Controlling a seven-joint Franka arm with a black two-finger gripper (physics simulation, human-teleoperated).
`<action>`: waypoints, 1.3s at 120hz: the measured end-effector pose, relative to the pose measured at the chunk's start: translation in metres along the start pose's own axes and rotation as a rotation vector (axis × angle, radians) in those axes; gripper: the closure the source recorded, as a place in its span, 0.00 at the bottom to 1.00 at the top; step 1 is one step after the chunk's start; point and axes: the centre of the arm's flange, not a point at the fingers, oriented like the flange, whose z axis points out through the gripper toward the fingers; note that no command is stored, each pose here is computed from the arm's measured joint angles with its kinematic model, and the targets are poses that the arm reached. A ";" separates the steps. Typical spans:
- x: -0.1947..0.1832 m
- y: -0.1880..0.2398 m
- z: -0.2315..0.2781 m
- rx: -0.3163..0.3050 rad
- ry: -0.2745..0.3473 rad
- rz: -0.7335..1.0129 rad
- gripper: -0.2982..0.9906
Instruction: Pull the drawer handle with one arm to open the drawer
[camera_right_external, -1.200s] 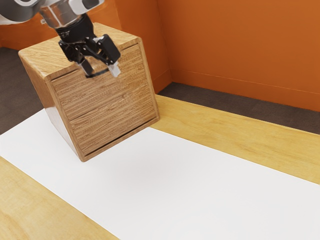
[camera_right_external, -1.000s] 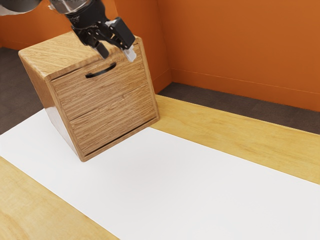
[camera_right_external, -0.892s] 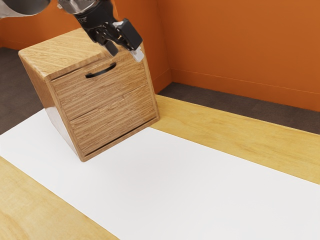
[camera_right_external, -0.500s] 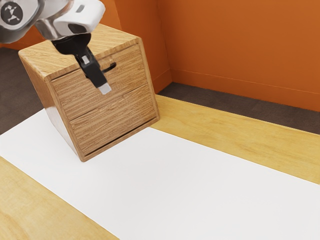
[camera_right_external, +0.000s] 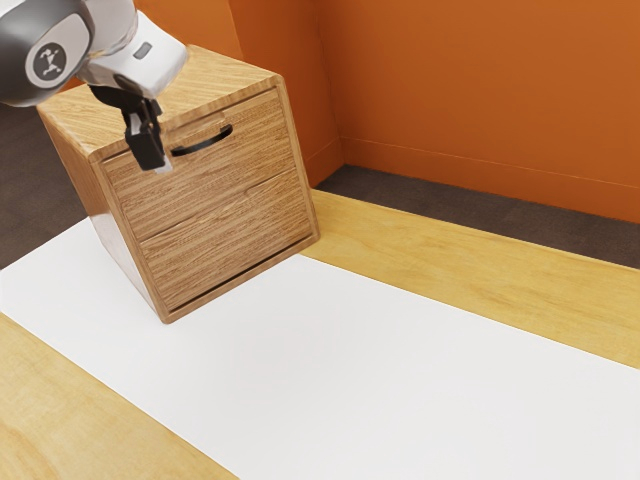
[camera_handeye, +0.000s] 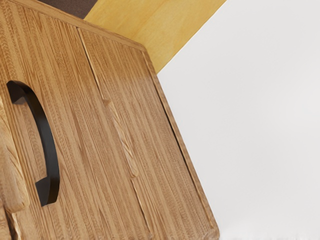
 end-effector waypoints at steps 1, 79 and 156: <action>-0.001 -0.001 0.001 0.001 0.000 -0.002 0.23; -0.028 -0.036 0.044 0.045 0.034 -0.224 0.23; -0.023 -0.059 0.064 0.015 0.067 -0.457 0.23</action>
